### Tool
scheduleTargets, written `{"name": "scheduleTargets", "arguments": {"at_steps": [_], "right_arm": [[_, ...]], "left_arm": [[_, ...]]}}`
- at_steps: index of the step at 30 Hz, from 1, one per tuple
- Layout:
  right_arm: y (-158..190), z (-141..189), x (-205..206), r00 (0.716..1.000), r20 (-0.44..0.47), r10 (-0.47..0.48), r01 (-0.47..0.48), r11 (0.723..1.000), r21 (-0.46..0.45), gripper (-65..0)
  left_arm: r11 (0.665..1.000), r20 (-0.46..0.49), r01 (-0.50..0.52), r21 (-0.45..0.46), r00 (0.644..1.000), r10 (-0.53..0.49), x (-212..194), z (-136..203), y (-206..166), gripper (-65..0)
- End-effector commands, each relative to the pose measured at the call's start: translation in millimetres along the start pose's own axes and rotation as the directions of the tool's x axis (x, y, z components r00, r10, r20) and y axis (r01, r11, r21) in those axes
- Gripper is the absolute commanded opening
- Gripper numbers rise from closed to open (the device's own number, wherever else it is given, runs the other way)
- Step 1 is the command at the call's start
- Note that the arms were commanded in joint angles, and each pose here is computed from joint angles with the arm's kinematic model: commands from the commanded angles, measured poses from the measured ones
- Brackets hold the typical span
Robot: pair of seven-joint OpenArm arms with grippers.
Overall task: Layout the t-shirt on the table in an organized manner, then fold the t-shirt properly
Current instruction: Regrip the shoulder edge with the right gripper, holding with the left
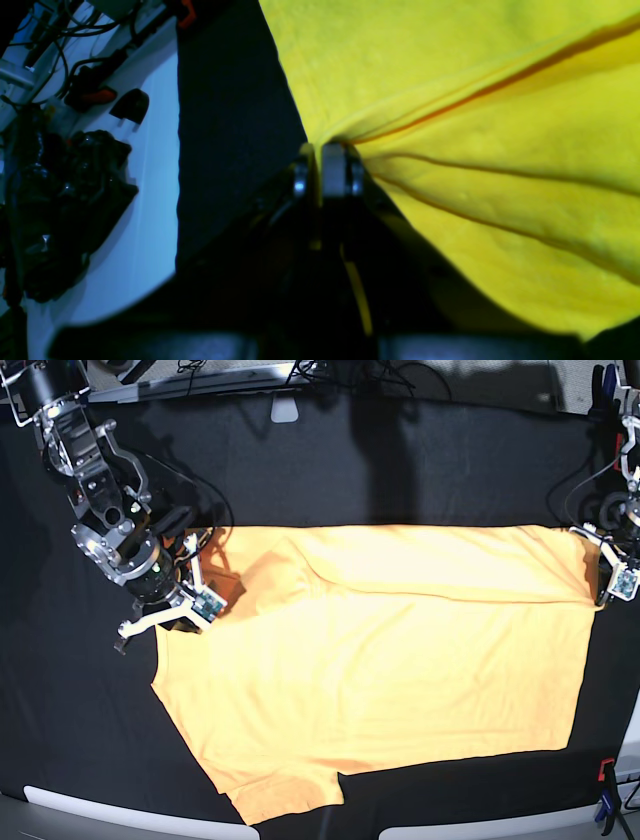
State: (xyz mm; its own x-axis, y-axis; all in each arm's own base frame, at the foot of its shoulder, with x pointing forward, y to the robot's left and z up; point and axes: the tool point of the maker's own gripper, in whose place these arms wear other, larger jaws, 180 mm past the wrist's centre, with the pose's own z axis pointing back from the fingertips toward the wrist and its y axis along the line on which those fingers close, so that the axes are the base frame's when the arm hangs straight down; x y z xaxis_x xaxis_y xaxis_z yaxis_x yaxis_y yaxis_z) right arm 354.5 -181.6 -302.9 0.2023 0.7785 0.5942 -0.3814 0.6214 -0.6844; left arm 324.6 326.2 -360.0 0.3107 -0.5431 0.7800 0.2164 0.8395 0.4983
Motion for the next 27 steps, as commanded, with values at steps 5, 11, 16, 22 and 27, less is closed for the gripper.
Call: {"name": "scheduleTargets", "arguments": {"at_steps": [5,11,16,22,27], "right_arm": [[-16,0,6,1.000,0.018,0.016,-0.015,0.999,-0.042,-65.0],[-16,0,2,1.000,-0.003,0.016,-0.016,0.999,-0.042,-65.0],[-18,1,0,1.000,-0.015,0.025,-0.026,0.999,-0.047,-43.3],[-19,2,-5,0.999,-0.025,0.040,-0.041,0.998,-0.047,-42.3],[-8,13,-20,0.996,-0.060,0.066,-0.067,0.998,-0.010,-42.3]], "left_arm": [[0.999,0.065,-0.034,0.038,0.997,0.032,17,-1,18,-65.0],[0.999,0.064,-0.036,0.009,0.997,0.036,17,-1,13,-65.0],[1.000,0.054,-0.028,0.011,0.998,0.027,16,0,16,-42.6],[0.999,-0.004,0.036,0.025,0.999,-0.036,8,3,38,-41.8],[0.997,-0.031,0.079,0.010,0.996,-0.078,1,11,45,-41.8]]}}
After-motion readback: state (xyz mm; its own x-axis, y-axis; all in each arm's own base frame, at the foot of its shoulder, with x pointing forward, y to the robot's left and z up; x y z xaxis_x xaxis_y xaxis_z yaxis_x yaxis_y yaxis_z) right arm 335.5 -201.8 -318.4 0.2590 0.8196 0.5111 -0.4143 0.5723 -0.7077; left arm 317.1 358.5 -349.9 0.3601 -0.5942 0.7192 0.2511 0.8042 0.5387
